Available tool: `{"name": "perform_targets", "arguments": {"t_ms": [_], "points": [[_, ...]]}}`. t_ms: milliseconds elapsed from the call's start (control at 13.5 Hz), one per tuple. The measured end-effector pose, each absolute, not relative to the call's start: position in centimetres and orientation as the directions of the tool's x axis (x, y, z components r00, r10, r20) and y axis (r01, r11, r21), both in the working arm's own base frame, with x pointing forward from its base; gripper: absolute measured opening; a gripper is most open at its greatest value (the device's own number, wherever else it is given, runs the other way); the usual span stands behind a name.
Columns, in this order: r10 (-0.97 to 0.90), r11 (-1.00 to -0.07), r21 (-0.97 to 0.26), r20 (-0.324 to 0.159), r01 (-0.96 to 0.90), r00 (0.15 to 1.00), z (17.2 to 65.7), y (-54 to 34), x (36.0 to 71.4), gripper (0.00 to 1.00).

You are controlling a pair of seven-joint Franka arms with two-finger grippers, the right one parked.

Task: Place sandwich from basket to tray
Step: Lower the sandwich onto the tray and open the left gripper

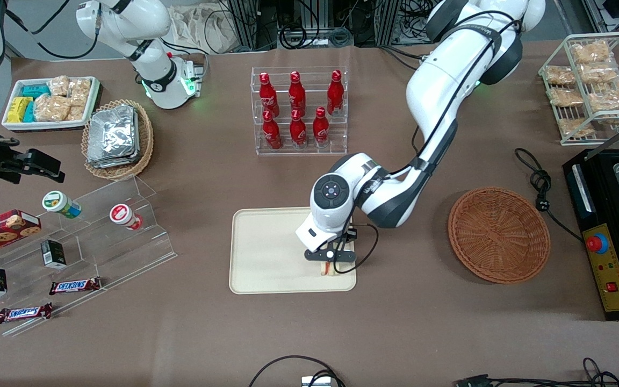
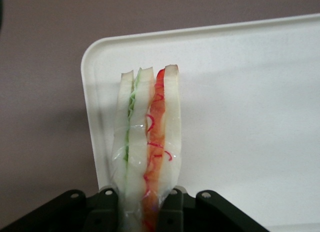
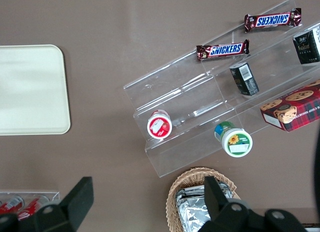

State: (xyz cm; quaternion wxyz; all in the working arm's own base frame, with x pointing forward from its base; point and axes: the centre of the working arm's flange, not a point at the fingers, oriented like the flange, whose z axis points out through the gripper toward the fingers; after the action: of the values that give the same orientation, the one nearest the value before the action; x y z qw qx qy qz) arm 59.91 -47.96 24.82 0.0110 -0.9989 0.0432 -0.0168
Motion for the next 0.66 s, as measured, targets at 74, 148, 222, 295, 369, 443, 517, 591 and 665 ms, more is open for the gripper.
{"name": "perform_targets", "arguments": {"t_ms": [74, 148, 222, 295, 369, 443, 517, 591, 665], "points": [[-0.092, -0.996, -0.025, 0.034, -0.091, 0.995, 24.1, -48.3, 59.7, 0.18], [-0.095, -0.995, -0.027, 0.033, -0.094, 0.995, 23.6, -48.4, 59.5, 0.18], [-0.097, -0.995, -0.028, 0.032, -0.096, 0.995, 23.3, -48.5, 59.5, 0.18], [-0.097, -0.995, -0.029, 0.031, -0.096, 0.995, 23.2, -48.5, 59.5, 0.18], [-0.097, -0.995, -0.029, 0.031, -0.096, 0.995, 23.1, -48.5, 59.5, 0.18], [-0.097, -0.995, -0.030, 0.030, -0.097, 0.995, 23.0, -48.5, 59.4, 0.18], [-0.099, -0.995, -0.031, 0.028, -0.099, 0.995, 22.9, -48.6, 59.3, 0.18], [-0.103, -0.994, -0.033, 0.024, -0.102, 0.994, 22.6, -48.8, 59.1, 0.21], [-0.106, -0.994, -0.034, 0.020, -0.106, 0.994, 22.3, -49.0, 58.9, 0.22]]}}
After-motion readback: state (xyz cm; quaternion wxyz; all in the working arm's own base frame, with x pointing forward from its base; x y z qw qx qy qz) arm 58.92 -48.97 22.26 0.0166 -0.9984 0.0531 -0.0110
